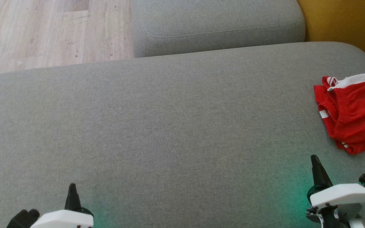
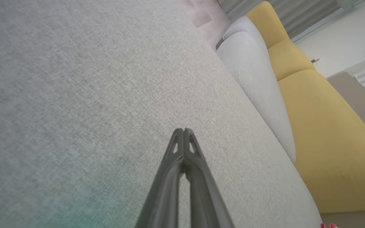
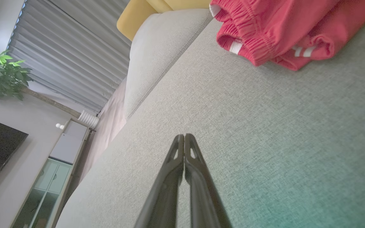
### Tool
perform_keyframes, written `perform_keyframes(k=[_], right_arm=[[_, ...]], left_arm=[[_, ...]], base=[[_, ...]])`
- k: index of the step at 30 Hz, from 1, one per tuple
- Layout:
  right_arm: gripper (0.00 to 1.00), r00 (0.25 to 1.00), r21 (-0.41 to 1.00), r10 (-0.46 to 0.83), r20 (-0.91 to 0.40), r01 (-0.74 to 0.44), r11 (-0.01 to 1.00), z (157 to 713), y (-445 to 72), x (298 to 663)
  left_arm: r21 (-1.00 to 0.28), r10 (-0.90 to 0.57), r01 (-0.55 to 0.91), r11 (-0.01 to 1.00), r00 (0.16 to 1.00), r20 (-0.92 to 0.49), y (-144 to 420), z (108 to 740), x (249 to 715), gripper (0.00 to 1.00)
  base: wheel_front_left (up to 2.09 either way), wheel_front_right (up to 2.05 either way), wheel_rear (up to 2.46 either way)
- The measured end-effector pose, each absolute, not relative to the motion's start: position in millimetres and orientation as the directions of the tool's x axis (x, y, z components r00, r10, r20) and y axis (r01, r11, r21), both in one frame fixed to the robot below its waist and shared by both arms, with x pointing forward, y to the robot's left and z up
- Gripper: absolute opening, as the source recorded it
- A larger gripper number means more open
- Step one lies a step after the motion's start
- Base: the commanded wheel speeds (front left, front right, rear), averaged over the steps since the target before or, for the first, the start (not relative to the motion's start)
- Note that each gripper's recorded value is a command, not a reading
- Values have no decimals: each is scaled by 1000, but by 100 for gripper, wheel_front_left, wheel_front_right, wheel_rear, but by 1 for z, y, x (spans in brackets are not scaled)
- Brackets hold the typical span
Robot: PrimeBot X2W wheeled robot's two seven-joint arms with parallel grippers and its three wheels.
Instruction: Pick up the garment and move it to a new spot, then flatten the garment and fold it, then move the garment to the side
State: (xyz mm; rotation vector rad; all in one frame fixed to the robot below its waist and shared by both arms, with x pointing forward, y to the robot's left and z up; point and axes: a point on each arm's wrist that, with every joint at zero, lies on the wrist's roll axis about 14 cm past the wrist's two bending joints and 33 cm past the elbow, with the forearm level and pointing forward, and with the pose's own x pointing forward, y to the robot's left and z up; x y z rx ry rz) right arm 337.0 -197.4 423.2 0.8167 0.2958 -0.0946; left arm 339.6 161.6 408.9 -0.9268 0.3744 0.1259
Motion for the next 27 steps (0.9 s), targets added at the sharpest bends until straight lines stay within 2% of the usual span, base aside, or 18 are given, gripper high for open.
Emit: perform_keyframes(k=[27], right_arm=[[0,974,883,6,-226,202,424,442,-203,351]], left_arm=[[-901,-61,-244,358,957,-283,169,433,356,0]], base=[[0,0,0]])
